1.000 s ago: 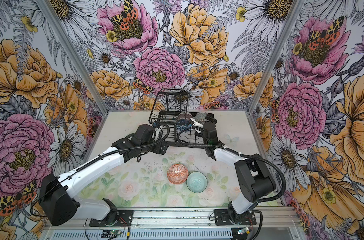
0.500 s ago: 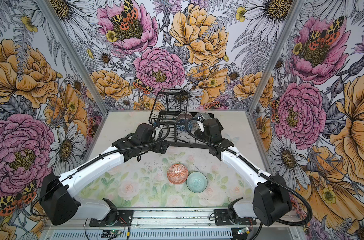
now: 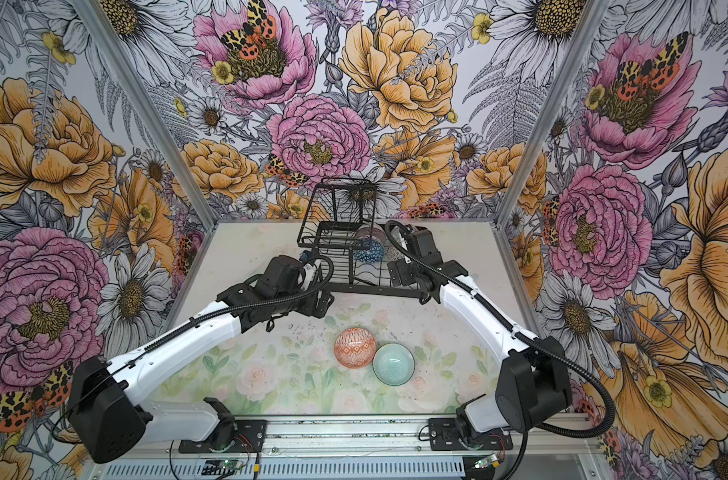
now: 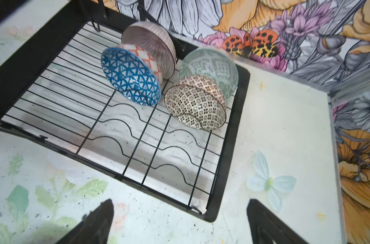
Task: Load the bowls into the dish rack
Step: 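Move the left gripper down over the orange-red bowl on the table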
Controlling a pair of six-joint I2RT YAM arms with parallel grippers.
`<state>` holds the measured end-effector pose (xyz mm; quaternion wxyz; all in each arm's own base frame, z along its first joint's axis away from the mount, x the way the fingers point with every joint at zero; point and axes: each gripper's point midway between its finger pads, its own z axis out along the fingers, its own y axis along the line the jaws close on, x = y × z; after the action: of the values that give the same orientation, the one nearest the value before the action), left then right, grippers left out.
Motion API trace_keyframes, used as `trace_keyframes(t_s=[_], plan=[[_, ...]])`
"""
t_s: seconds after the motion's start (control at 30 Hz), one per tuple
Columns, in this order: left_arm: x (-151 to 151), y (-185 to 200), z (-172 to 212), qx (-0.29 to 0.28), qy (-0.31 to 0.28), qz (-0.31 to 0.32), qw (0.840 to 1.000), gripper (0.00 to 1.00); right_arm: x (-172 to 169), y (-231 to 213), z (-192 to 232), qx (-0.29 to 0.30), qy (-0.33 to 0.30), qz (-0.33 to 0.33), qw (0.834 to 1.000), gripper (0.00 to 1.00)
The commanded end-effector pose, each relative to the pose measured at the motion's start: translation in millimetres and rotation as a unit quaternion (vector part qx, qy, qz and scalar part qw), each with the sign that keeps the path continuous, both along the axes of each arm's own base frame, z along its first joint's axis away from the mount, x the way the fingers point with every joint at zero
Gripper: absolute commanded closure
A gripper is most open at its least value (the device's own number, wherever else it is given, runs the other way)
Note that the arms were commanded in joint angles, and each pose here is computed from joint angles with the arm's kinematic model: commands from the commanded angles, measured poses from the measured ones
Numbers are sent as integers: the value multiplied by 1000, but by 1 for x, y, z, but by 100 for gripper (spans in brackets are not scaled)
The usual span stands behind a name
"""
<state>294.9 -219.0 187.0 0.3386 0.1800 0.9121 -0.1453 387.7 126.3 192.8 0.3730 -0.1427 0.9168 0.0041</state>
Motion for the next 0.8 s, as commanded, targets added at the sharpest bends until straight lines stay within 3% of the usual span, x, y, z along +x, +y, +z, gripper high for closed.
trace_keyframes(t_s=[0.0,0.43,0.77], plan=[[-19,4,-6,-10,26,-1,1000,1,5,4,11,35,5,-12,999,1],[-73,-12,-52,-16,105,-4,994,1,12,3,8,44,13,-15,999,0],[-91,-33,-72,-31,138,-23,990,1,9,3,3,47,20,-15,999,1]])
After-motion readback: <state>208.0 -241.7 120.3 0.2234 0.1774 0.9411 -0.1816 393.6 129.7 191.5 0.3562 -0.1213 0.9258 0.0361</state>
